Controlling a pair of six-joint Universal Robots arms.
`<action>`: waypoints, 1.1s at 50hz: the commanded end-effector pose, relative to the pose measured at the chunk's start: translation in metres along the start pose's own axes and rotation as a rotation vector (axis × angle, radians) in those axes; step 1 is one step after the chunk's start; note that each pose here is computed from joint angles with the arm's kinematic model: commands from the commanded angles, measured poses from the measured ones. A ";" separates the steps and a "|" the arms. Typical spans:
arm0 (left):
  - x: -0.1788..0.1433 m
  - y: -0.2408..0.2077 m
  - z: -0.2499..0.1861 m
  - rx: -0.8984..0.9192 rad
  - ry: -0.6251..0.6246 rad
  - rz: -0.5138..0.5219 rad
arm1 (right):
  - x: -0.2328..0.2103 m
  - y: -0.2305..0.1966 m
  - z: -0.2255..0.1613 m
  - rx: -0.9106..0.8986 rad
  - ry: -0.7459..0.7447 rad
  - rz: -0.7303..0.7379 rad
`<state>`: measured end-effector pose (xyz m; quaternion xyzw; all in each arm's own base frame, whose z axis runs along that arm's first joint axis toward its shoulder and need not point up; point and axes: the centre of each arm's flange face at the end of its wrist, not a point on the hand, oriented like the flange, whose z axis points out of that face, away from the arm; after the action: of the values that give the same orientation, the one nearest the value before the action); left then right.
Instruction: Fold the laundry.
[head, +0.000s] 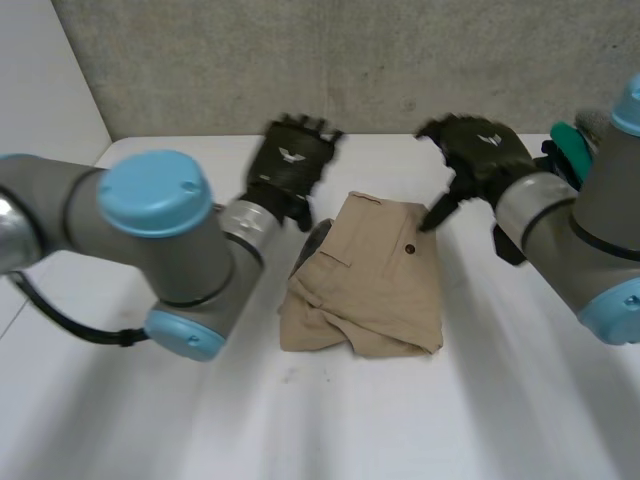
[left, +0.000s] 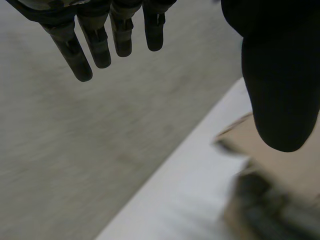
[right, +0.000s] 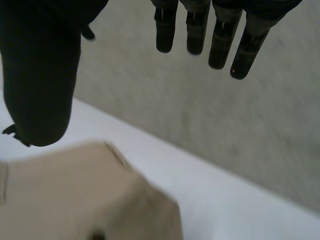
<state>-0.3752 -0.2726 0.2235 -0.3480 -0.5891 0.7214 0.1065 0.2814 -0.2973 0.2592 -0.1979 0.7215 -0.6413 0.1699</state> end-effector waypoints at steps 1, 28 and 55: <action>0.055 0.019 0.016 0.020 0.243 -0.043 | 0.031 0.037 -0.005 -0.177 0.130 0.004; 0.047 0.073 -0.007 -0.346 0.126 0.233 | -0.006 0.122 0.049 -0.319 -0.125 -0.149; -0.007 0.026 0.009 -0.230 0.099 -0.026 | -0.005 0.044 0.034 -0.192 -0.078 -0.075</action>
<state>-0.3786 -0.2785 0.1910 -0.4158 -0.6465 0.6375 0.0532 0.2968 -0.3236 0.2083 -0.2941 0.7486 -0.5853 0.1023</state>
